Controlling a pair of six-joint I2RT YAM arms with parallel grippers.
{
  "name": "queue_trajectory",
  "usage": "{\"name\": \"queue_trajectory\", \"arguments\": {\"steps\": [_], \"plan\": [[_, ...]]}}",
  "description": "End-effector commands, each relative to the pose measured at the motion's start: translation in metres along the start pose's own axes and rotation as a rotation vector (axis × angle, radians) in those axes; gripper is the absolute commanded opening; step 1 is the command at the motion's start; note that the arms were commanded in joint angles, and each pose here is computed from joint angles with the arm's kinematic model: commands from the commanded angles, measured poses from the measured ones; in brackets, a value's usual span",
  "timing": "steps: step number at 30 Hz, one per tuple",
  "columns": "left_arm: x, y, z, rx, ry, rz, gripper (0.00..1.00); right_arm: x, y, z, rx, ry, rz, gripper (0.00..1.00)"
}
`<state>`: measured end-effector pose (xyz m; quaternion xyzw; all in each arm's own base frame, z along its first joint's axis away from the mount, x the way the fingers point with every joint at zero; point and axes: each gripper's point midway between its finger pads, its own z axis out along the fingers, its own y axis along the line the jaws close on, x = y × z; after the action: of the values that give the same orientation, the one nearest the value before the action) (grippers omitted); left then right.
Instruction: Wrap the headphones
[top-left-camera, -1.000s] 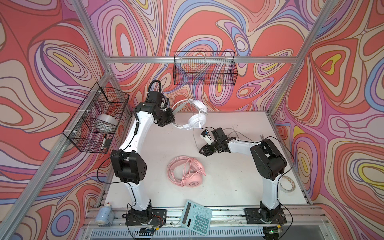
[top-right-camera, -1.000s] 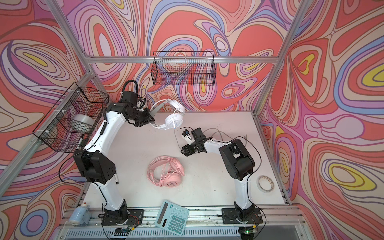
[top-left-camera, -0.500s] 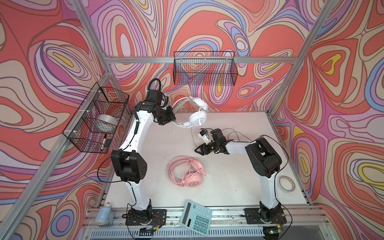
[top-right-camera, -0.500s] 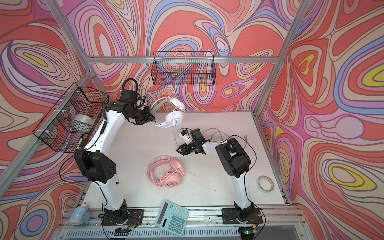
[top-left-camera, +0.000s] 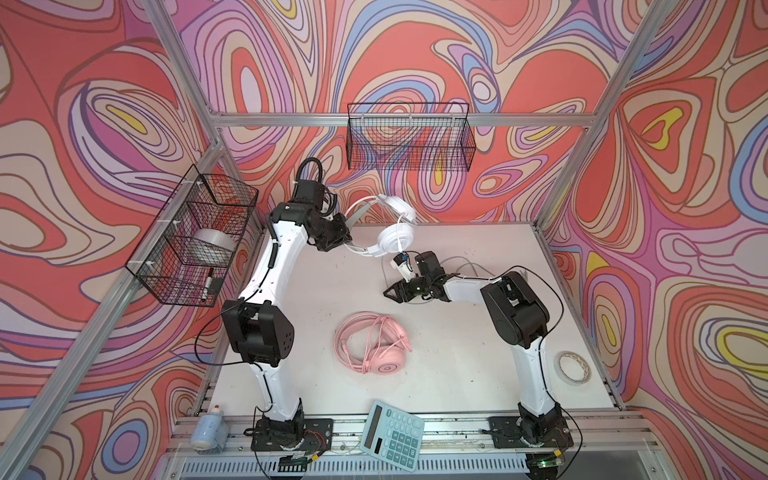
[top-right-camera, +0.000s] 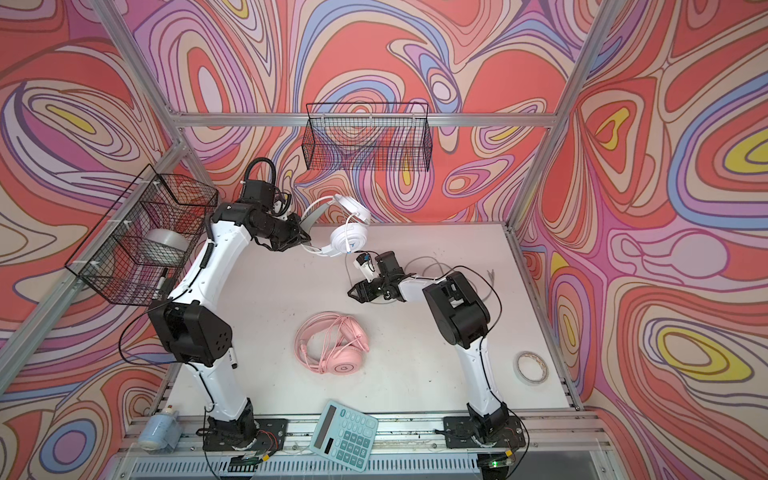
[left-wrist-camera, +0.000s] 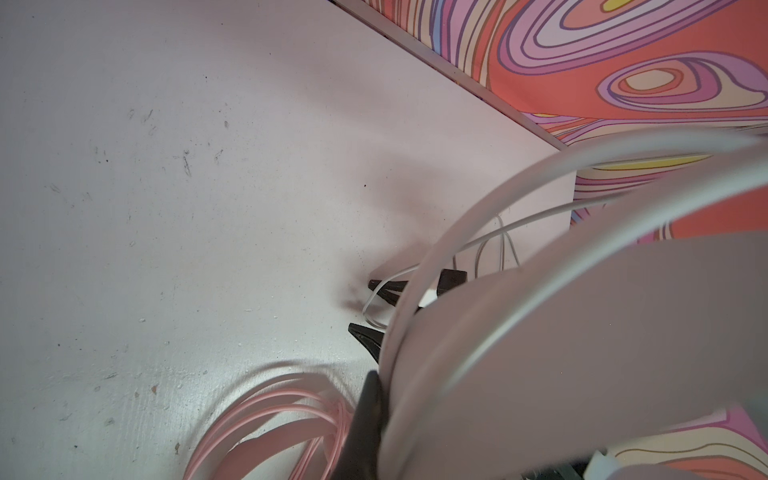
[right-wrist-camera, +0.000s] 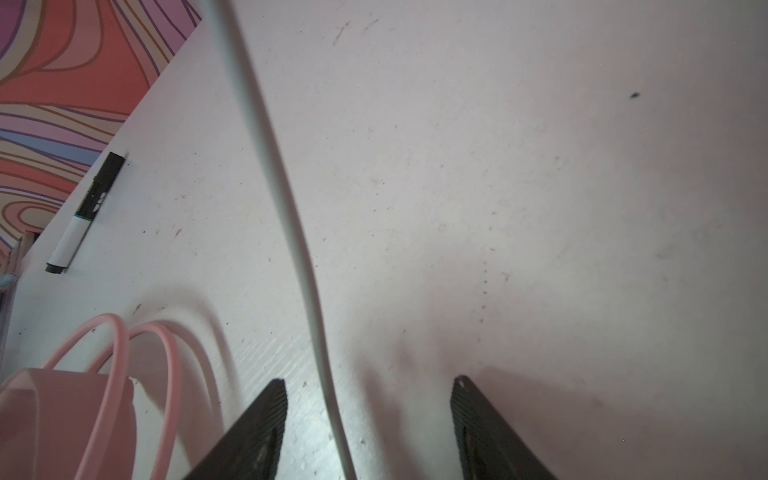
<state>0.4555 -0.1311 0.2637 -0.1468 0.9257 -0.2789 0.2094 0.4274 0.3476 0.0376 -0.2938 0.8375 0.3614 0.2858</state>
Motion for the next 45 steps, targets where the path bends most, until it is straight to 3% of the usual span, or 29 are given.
{"name": "queue_trajectory", "arguments": {"steps": [1,14,21,33,39,45], "plan": [[-0.006,-0.015,-0.009,0.054,-0.020,-0.001,0.00,0.014,0.007,0.010,-0.054,0.043,0.018,0.58],[-0.009,-0.010,-0.003,0.042,-0.027,-0.024,0.00,0.036,0.014,0.011,-0.103,0.060,0.087,0.25],[-0.012,0.001,0.003,0.001,-0.044,-0.071,0.00,0.033,0.021,-0.008,-0.073,0.064,0.060,0.00],[-0.022,0.045,0.022,-0.189,-0.115,-0.222,0.00,0.036,0.080,-0.078,-0.018,0.120,-0.128,0.00],[-0.023,0.077,0.033,-0.335,-0.142,-0.222,0.00,0.030,0.124,-0.109,-0.023,0.168,-0.302,0.00],[-0.020,0.090,0.047,-0.405,-0.125,-0.193,0.00,0.016,0.161,-0.135,-0.086,0.204,-0.395,0.00]]}}
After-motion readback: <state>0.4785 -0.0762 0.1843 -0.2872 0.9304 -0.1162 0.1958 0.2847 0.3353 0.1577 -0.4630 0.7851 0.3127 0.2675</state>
